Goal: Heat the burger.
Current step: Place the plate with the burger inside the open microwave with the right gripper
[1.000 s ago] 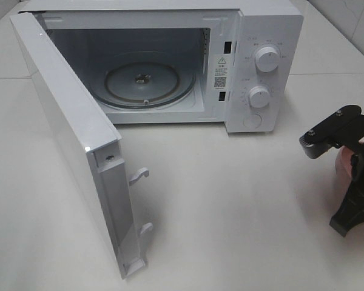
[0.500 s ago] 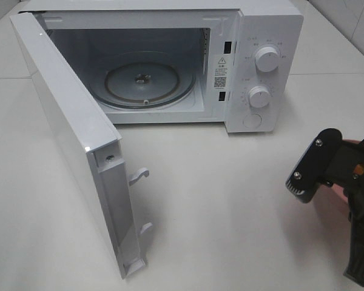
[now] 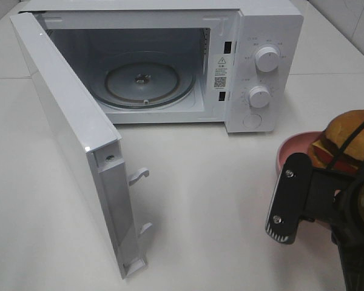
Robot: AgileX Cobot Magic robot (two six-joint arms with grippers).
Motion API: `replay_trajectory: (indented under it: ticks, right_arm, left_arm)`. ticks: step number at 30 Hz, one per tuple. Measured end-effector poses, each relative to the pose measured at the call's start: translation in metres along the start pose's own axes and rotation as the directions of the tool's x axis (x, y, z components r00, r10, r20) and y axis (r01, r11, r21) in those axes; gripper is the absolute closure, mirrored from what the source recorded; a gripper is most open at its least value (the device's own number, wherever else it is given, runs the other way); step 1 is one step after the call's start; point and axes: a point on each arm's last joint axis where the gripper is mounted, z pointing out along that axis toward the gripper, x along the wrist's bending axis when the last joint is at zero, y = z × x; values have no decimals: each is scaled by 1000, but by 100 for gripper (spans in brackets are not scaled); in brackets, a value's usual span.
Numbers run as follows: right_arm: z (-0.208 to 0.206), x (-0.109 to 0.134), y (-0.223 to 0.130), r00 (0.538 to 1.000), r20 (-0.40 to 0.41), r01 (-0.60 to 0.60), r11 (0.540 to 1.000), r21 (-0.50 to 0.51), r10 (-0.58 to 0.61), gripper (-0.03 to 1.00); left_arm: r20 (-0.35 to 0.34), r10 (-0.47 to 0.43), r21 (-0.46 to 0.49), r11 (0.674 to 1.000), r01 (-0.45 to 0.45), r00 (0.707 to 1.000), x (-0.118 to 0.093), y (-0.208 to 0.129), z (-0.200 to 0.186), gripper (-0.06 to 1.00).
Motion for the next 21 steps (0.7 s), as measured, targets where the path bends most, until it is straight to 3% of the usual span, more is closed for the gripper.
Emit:
replay_trajectory:
  ticks: [9, 10, 14, 16, 21]
  right_arm:
    - [-4, 7, 11, 976, 14, 217, 970, -110, -217, 96]
    - [-4, 7, 13, 958, 23, 288, 950, -120, -287, 96]
    - [-5, 9, 15, 926, 37, 378, 913, -153, -377, 96]
    - [-5, 10, 18, 880, 52, 474, 861, -184, -473, 96]
    - [-5, 11, 21, 823, 82, 566, 797, -209, -562, 96]
  left_arm:
    - [0, 0, 0, 1000, 0, 1000, 0, 0, 0, -5]
    - [0, 0, 0, 1000, 0, 1000, 0, 0, 0, -5]
    - [0, 0, 0, 1000, 0, 1000, 0, 0, 0, -5]
    - [0, 0, 0, 1000, 0, 1000, 0, 0, 0, -5]
    - [0, 0, 0, 1000, 0, 1000, 0, 0, 0, -5]
